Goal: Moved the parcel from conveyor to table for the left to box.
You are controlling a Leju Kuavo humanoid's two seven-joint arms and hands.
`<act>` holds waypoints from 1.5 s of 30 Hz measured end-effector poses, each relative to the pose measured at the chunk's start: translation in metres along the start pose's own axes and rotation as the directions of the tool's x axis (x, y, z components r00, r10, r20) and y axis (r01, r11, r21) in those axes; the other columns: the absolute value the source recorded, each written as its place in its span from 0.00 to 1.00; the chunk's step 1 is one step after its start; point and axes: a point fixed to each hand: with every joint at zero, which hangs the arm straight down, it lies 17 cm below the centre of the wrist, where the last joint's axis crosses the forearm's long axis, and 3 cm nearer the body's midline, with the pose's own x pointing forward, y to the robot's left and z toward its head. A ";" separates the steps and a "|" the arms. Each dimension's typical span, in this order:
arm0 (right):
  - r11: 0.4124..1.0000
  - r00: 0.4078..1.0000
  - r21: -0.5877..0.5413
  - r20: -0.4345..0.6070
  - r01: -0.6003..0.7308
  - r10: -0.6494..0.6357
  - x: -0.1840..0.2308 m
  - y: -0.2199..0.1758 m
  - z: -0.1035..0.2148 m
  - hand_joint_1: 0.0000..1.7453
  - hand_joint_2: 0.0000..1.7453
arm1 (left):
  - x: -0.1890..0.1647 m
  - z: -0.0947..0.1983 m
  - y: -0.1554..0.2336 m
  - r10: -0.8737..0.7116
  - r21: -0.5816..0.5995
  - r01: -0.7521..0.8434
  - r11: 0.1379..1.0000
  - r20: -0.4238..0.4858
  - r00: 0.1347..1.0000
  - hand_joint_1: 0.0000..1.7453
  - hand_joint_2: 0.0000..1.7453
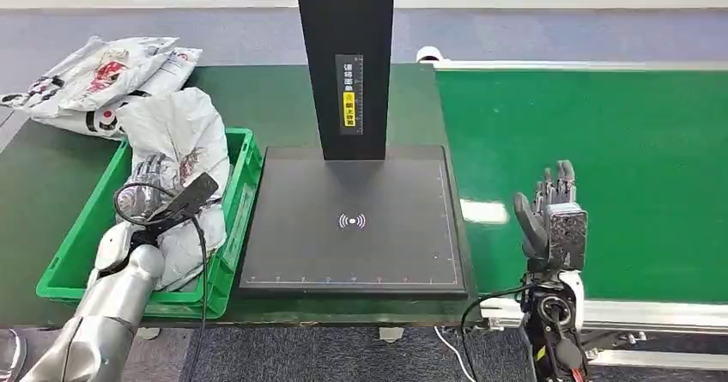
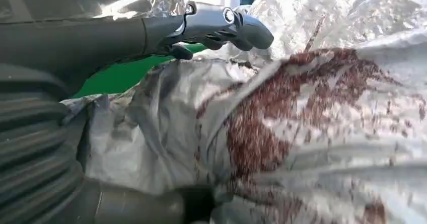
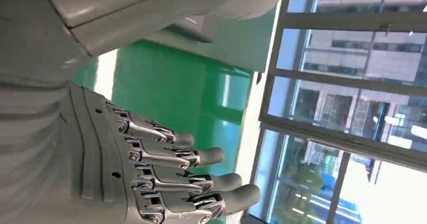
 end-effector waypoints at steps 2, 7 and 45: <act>1.000 1.000 -0.005 0.001 0.000 0.000 0.001 -0.003 0.001 0.00 1.00 | 0.004 -0.002 0.005 0.013 0.019 -0.013 1.000 0.006 1.000 0.00 1.00; 1.000 1.000 -0.004 0.003 0.001 -0.001 0.003 -0.004 0.002 0.00 1.00 | 0.006 -0.004 0.017 0.056 0.079 -0.057 0.995 0.008 0.998 0.00 0.00; 0.995 0.994 0.099 0.098 0.033 -0.042 0.035 0.051 -0.016 0.00 1.00 | 0.214 0.066 0.099 0.743 -0.083 -0.872 0.483 0.565 0.358 0.00 1.00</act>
